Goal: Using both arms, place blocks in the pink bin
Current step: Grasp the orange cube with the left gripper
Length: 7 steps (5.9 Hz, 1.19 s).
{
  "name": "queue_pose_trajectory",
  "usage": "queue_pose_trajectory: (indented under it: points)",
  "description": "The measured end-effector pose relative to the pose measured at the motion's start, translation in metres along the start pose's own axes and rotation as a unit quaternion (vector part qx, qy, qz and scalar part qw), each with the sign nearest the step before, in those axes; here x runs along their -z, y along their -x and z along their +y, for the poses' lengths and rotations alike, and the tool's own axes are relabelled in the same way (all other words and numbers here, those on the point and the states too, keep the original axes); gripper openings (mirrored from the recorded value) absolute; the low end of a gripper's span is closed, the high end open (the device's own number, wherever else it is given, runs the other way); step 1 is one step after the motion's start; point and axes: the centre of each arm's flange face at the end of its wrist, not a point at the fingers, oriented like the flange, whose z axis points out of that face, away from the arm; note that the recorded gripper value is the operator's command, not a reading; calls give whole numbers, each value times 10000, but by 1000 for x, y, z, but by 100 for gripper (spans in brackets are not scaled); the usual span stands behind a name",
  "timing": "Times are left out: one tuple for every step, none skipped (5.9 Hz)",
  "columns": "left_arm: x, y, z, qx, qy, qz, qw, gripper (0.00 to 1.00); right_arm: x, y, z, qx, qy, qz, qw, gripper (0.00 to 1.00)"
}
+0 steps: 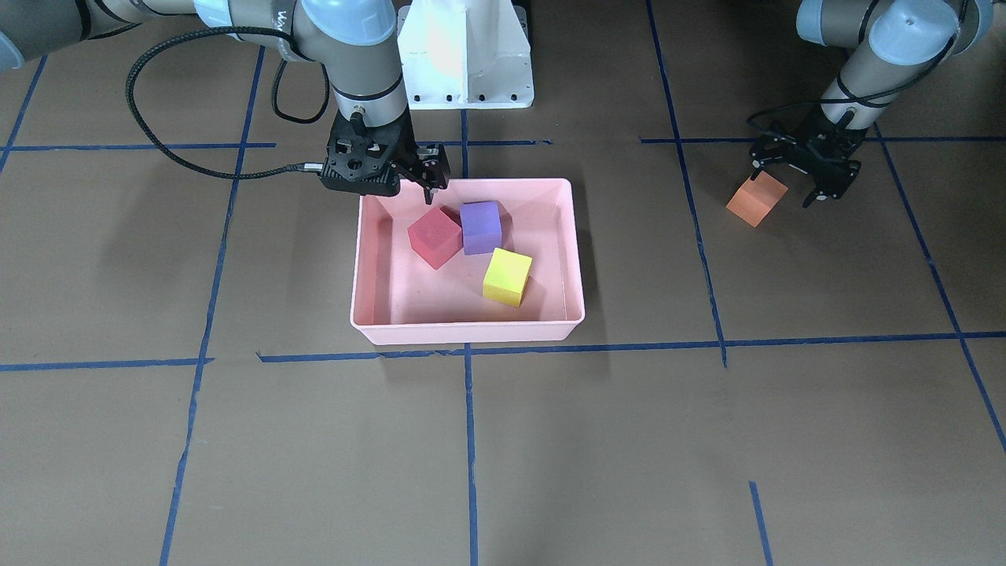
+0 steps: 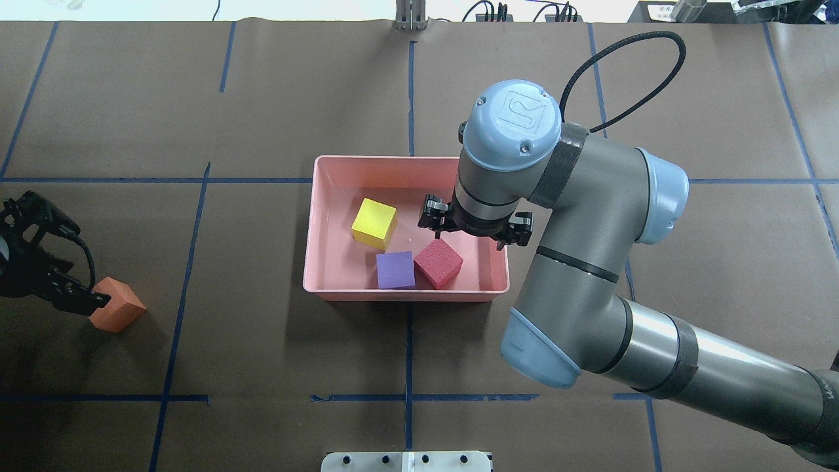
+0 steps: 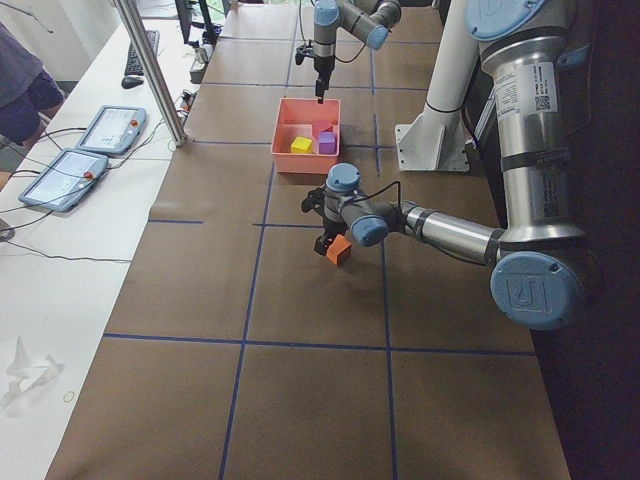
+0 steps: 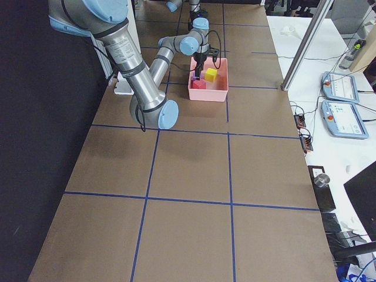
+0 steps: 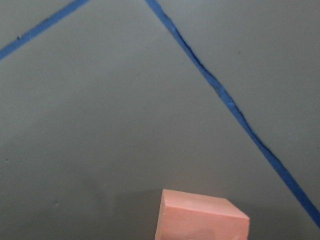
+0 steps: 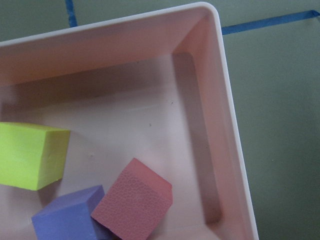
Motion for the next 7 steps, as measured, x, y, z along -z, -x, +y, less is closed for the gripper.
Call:
queue_pose_trajectory:
  points:
    - [-4,-2,-1,11,41,38,10000,100,-2,-2,0,-8,5,18,10000,100]
    - [-12,-4,-2,7,100,62,9999,100,-3,-3,0,-13,6,29,10000,100]
    - [-26,-5,-6,2,176,73,9998,100,-4,-4,0,-19,6,40,10000,100]
    - [-37,-4,-7,9,246,78,9997,100,-5,-6,0,-23,9,53,10000,100]
    - [-41,-5,-7,14,319,173,9993,100,-5,-6,0,-24,8,54,10000,100]
    - [-43,-7,-6,26,394,301,9988,63,-5,-7,0,-20,8,49,10000,100]
    - [-45,-7,-4,44,448,374,9983,26,-5,-7,0,-12,7,45,10000,100]
